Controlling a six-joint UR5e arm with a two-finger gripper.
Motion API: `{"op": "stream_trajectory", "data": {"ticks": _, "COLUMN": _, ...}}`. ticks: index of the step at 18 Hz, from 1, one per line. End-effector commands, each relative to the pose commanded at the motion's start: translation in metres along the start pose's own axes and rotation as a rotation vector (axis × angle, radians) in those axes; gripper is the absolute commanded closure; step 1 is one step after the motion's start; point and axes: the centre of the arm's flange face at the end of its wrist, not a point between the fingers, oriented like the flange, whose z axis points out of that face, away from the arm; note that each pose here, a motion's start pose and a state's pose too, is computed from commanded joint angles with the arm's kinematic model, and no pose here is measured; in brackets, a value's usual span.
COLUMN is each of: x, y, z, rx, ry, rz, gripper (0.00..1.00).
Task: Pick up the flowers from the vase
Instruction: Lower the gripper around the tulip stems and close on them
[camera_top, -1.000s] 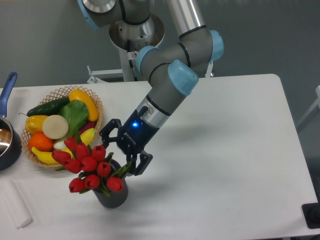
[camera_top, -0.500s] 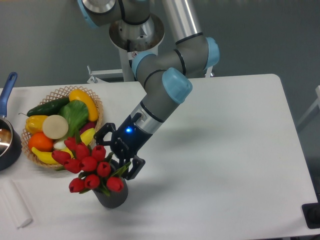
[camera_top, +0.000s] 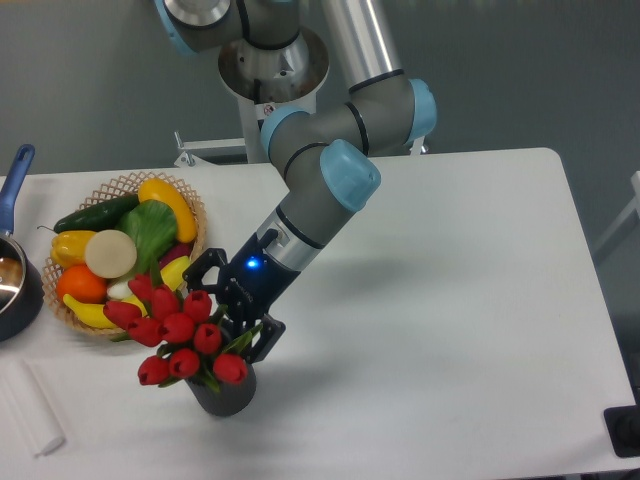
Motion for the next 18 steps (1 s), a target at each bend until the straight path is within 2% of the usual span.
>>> {"op": "stream_trajectory", "data": {"ticks": 4, "x": -0.0011, "y": -0.0064, "z": 0.0039, "rx": 0.002, "ry": 0.004, "rz": 0.015, "gripper": 0.23}}
{"op": "stream_trajectory", "data": {"ticks": 6, "x": -0.0012, "y": -0.0078, "z": 0.0030, "rx": 0.003, "ry": 0.002, "rz": 0.017, "gripper": 0.37}}
{"op": "stream_trajectory", "data": {"ticks": 10, "x": -0.0018, "y": -0.0077, "z": 0.0033, "rx": 0.003, "ry": 0.002, "rz": 0.017, "gripper": 0.50}}
{"op": "stream_trajectory", "data": {"ticks": 14, "x": -0.0013, "y": -0.0088, "z": 0.0022, "rx": 0.002, "ry": 0.000, "rz": 0.019, "gripper": 0.56}}
{"op": "stream_trajectory", "data": {"ticks": 18, "x": 0.0001, "y": -0.0070, "z": 0.0008, "rx": 0.003, "ry": 0.000, "rz": 0.014, "gripper": 0.57}}
